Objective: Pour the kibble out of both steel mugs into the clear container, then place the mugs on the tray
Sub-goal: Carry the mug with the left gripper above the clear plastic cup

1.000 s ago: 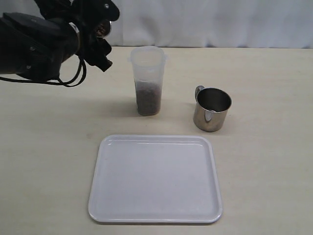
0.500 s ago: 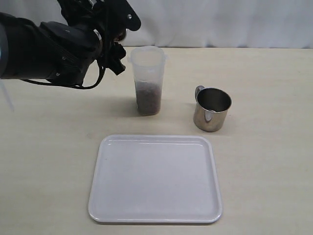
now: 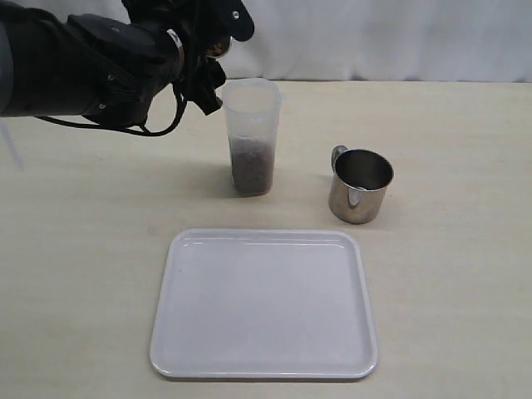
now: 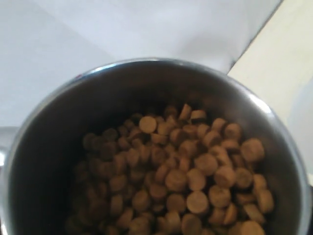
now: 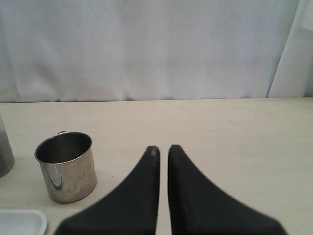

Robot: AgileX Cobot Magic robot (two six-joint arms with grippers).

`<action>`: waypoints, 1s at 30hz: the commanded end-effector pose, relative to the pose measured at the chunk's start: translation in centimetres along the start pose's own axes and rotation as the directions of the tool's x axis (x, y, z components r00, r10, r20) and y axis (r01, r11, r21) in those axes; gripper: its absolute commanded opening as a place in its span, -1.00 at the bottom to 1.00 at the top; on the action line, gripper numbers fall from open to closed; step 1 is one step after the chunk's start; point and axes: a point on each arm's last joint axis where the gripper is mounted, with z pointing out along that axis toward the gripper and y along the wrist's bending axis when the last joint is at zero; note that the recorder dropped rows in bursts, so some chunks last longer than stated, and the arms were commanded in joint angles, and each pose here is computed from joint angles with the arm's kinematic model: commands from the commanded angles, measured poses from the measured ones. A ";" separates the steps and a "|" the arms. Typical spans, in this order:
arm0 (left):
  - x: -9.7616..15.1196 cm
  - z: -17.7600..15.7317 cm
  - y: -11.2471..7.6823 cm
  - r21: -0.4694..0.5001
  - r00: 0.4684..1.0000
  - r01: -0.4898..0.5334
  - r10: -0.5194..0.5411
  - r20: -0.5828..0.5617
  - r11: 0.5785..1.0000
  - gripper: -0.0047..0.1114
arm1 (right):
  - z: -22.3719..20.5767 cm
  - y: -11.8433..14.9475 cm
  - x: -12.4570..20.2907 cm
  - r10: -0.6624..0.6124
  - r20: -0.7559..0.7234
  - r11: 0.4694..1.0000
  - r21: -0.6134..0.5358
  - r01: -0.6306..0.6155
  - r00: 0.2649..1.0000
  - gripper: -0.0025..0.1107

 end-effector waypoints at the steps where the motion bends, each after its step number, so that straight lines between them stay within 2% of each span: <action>1: -0.8 -0.3 0.6 -0.011 0.992 -0.118 0.118 0.039 0.993 -0.92 | 0.0 0.0 0.0 0.003 0.000 1.000 -0.003 -0.003 1.000 -0.87; 4: -0.9 -0.3 0.5 -0.005 0.987 -0.154 0.154 0.045 0.988 -0.92 | 0.0 0.0 0.0 0.003 0.000 1.000 -0.003 -0.003 1.000 -0.87; 5: -0.9 -0.2 0.4 -0.003 0.978 -0.202 0.202 0.047 0.979 -0.92 | 0.0 0.0 0.0 0.003 0.000 1.000 -0.003 -0.003 1.000 -0.87; 10: -1.0 -0.2 0.3 0.009 0.953 -0.297 0.296 0.066 0.955 -0.92 | 0.0 0.0 0.0 0.003 0.000 1.000 -0.003 -0.003 1.000 -0.87; 18: -1.5 1.3 -0.3 -0.005 0.946 -0.323 0.323 0.044 0.946 -0.92 | 0.0 0.0 0.0 0.003 0.000 1.000 -0.003 -0.003 1.000 -0.87; 25: -1.3 1.4 -0.4 -0.015 0.896 -0.443 0.444 0.026 0.896 -0.92 | 0.0 0.0 0.0 0.003 0.000 1.000 -0.003 -0.003 1.000 -0.87; 30: -1.2 1.7 -0.9 -0.001 0.880 -0.474 0.473 0.032 0.881 -0.92 | 0.0 0.0 0.0 0.003 0.000 1.000 -0.003 -0.003 1.000 -0.87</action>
